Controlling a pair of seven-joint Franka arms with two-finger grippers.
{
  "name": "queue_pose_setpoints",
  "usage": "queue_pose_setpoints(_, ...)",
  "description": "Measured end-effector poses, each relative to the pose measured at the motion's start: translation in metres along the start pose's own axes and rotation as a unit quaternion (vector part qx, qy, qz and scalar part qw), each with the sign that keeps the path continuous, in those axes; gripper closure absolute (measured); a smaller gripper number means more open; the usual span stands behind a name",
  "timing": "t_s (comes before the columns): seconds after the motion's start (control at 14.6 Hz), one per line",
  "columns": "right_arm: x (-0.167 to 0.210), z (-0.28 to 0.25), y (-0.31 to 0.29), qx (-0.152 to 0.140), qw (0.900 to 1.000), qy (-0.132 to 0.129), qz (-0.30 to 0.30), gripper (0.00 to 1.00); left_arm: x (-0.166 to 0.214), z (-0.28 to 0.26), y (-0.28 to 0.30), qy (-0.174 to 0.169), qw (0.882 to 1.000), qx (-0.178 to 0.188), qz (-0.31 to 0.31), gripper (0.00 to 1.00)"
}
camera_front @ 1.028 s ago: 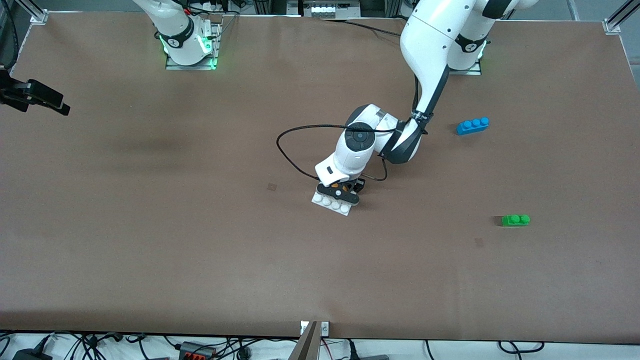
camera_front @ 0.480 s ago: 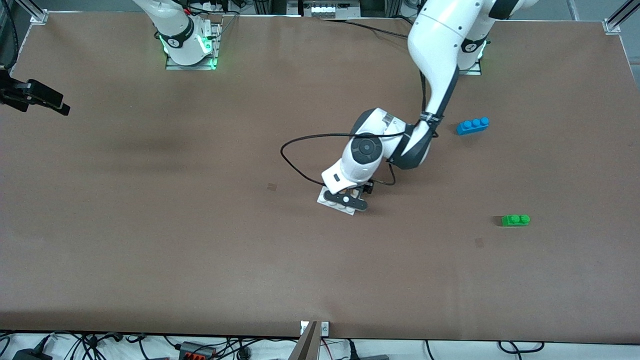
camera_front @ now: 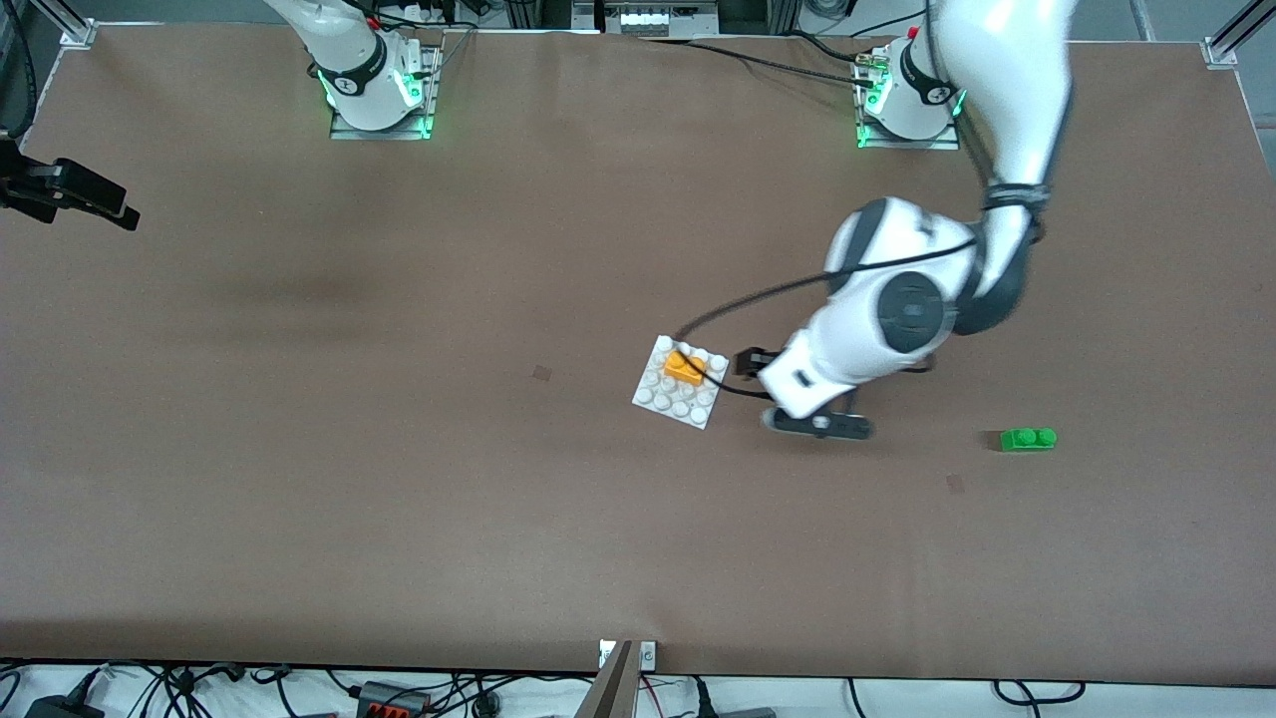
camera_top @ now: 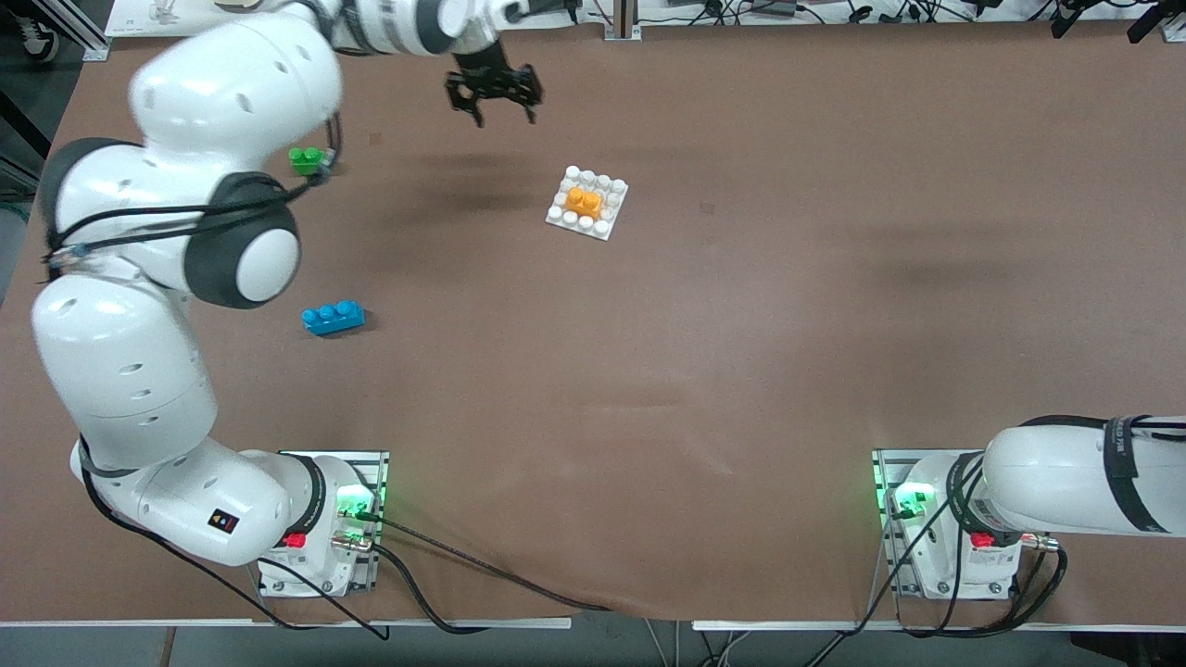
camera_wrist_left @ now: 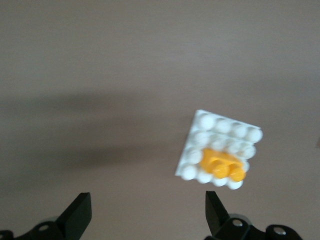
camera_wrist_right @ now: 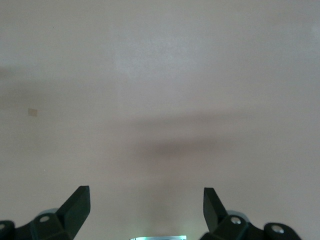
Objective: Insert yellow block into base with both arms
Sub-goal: 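Open the left gripper and lift it away from the block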
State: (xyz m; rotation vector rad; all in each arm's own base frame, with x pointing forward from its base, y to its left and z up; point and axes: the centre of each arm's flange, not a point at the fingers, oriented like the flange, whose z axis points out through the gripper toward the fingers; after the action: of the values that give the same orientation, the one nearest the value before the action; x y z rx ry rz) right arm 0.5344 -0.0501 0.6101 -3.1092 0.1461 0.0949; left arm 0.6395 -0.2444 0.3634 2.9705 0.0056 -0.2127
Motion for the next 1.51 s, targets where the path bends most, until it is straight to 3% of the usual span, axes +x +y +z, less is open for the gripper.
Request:
queue_pose_setpoints(0.14,0.0,0.0,0.0,0.0,1.0,0.0,0.0,0.0,0.002,-0.027,-0.063,0.0,0.999,-0.005,-0.037,0.0)
queue_pose_setpoints(0.34,0.0,0.0,0.0,0.0,1.0,0.0,0.0,0.0,-0.008,-0.071,-0.126,0.019,0.998,0.024,-0.062,0.0)
queue_pose_setpoints(0.55,0.0,0.0,0.0,0.0,1.0,0.0,0.0,0.0,-0.03,-0.132,-0.163,0.05,0.995,0.02,-0.084,0.0)
queue_pose_setpoints(0.75,0.0,0.0,0.001,0.0,1.0,0.0,0.001,0.0,-0.055,-0.186,-0.18,0.078,0.994,0.034,-0.064,0.0)
queue_pose_setpoints(1.1,0.0,0.0,0.001,0.0,1.0,0.0,0.001,0.0,-0.087,-0.226,-0.175,0.072,0.995,0.054,-0.049,0.0)
queue_pose_setpoints(1.51,0.0,0.0,0.001,0.0,1.0,0.0,0.001,0.0,-0.098,-0.221,-0.176,0.03,0.997,0.059,-0.049,0.0)
